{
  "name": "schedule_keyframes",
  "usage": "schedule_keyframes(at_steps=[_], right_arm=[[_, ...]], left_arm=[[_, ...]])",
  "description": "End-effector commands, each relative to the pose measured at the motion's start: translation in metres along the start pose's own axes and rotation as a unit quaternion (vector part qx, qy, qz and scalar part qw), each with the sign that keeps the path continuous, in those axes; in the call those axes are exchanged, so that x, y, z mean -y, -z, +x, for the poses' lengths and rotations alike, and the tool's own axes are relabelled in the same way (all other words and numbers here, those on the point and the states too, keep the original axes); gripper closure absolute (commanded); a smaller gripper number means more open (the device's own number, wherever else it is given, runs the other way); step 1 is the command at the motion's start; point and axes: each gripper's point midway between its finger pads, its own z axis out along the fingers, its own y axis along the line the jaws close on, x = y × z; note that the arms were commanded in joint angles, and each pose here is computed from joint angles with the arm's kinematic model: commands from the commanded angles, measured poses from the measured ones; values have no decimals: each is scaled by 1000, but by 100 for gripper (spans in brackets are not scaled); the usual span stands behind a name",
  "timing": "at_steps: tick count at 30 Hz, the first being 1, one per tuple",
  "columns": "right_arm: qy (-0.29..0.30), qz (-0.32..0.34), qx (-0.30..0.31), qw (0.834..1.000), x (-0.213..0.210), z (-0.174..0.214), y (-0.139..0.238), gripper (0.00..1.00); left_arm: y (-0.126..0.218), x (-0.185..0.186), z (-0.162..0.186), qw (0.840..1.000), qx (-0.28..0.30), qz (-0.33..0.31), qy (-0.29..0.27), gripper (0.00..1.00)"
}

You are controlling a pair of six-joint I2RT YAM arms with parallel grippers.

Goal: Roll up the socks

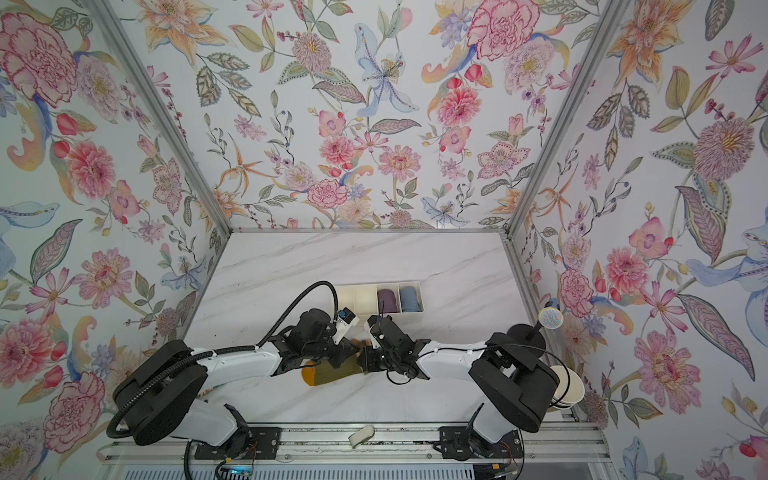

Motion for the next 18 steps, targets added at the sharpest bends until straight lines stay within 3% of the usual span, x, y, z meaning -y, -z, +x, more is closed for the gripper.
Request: schedule_keyframes(at_steps=[1,18], right_arm=[[-9,0,0,1000,4,1,2,87],[1,-22,29,999,-4,-13,31,82]], left_arm=[[-6,3,-7,1000,3,6,-14,100],[-30,-16,17,999,-45,-17,-1,100]])
